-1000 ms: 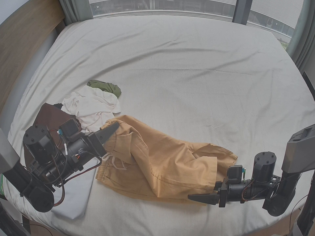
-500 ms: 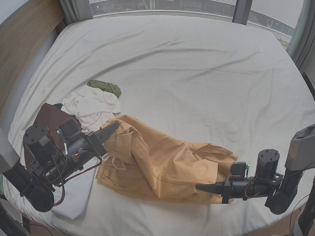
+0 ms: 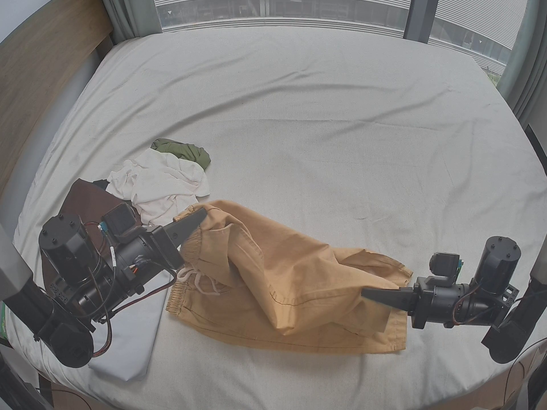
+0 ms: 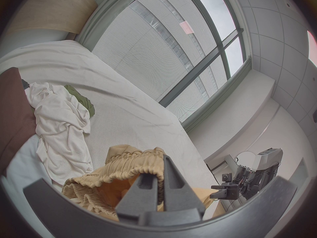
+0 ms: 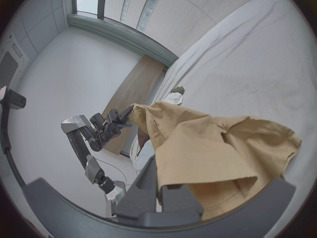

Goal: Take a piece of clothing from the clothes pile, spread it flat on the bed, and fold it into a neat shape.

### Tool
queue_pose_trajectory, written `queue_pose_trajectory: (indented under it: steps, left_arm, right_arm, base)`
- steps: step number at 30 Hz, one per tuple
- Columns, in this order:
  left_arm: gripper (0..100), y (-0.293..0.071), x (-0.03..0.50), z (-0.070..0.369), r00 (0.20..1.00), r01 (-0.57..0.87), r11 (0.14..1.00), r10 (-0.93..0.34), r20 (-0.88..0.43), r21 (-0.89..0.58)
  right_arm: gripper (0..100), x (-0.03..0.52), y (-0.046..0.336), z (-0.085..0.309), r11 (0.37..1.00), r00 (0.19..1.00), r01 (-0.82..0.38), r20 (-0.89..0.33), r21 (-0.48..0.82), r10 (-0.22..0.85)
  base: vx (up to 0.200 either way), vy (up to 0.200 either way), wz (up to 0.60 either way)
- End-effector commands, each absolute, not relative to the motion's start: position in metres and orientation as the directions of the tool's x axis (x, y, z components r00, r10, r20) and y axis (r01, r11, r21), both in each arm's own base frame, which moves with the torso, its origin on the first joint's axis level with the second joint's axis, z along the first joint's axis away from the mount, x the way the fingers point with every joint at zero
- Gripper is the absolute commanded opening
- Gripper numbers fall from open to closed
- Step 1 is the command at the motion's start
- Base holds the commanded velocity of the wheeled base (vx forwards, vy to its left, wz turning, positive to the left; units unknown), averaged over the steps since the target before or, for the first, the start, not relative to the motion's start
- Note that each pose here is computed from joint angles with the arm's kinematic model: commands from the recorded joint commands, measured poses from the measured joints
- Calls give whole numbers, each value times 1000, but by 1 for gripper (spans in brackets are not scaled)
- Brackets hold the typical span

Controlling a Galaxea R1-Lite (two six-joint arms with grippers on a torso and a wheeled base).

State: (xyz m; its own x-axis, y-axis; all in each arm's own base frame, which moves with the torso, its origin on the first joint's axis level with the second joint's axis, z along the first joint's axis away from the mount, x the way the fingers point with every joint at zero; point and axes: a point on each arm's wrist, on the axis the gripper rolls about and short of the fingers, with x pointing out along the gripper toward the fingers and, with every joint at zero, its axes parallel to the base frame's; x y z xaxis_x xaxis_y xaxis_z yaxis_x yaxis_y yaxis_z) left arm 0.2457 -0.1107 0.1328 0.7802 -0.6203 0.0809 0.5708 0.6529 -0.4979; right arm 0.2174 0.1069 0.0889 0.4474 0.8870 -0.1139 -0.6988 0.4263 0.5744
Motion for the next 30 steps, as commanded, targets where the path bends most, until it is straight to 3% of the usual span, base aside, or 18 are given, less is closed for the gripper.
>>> queue_pose_trajectory:
  steps: [1, 12, 23, 30]
  left_arm:
    - [0, -110, 246, 133, 781, 572, 653, -619, 86, -497]
    - [0, -109, 246, 134, 784, 570, 655, -615, 89, -496]
    - [0, -110, 242, 138, 778, 580, 648, -620, 99, -493]
    - [0, -106, 242, 141, 768, 595, 640, -631, 110, -486]
  right_arm:
    - [0, 219, 102, 96, 434, 469, -707, -89, 559, 879]
    - [0, 229, 82, 121, 447, 529, -718, 0, 534, 849]
    - [0, 237, 83, 153, 403, 502, -789, 110, 464, 858]
    - [0, 241, 77, 155, 419, 520, -785, 119, 456, 846]
  base:
    - [0, 0, 0]
    - [0, 0, 0]
    - [0, 0, 0]
    - [0, 0, 0]
